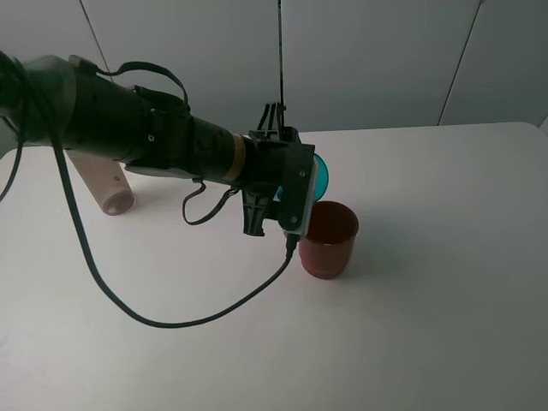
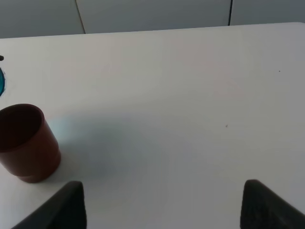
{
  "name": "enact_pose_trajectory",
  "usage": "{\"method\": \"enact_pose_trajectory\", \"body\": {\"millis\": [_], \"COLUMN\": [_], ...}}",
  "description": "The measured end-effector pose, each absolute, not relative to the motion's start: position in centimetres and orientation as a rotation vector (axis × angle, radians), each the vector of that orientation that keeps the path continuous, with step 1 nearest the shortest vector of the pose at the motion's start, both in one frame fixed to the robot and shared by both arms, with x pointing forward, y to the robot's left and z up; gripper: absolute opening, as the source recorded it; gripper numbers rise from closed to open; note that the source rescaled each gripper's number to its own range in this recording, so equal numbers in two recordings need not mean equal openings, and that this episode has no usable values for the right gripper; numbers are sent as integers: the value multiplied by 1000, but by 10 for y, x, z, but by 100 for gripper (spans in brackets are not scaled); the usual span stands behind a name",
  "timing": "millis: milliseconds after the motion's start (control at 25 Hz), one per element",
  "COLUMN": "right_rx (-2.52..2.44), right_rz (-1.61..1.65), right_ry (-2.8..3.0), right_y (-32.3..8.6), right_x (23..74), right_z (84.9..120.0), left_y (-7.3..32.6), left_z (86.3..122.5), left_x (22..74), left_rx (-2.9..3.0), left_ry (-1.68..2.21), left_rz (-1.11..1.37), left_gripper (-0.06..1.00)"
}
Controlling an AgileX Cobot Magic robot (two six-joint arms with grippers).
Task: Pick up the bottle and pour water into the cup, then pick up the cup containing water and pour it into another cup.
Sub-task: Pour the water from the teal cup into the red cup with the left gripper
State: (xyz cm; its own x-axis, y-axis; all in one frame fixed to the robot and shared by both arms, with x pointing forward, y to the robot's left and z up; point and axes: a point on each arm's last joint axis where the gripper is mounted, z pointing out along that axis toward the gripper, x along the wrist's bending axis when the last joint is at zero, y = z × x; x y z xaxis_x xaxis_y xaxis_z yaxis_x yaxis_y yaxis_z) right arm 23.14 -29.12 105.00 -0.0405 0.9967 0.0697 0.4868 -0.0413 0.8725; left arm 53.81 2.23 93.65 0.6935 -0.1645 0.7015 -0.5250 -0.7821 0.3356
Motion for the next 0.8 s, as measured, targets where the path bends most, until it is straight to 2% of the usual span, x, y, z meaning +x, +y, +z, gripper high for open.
{"method": "enact_pose_trajectory", "body": {"millis": [800], "right_rx": [1594], "right_rz": [1012], "right_ry": [1593], "right_y": [-291], "right_x": [231], "right_z": [1050], "left_y": [20], "left_z": [943], "left_x": [537], "left_rx": [2438], "left_ry": [-642], "left_rz": [1008], "left_gripper": [11]}}
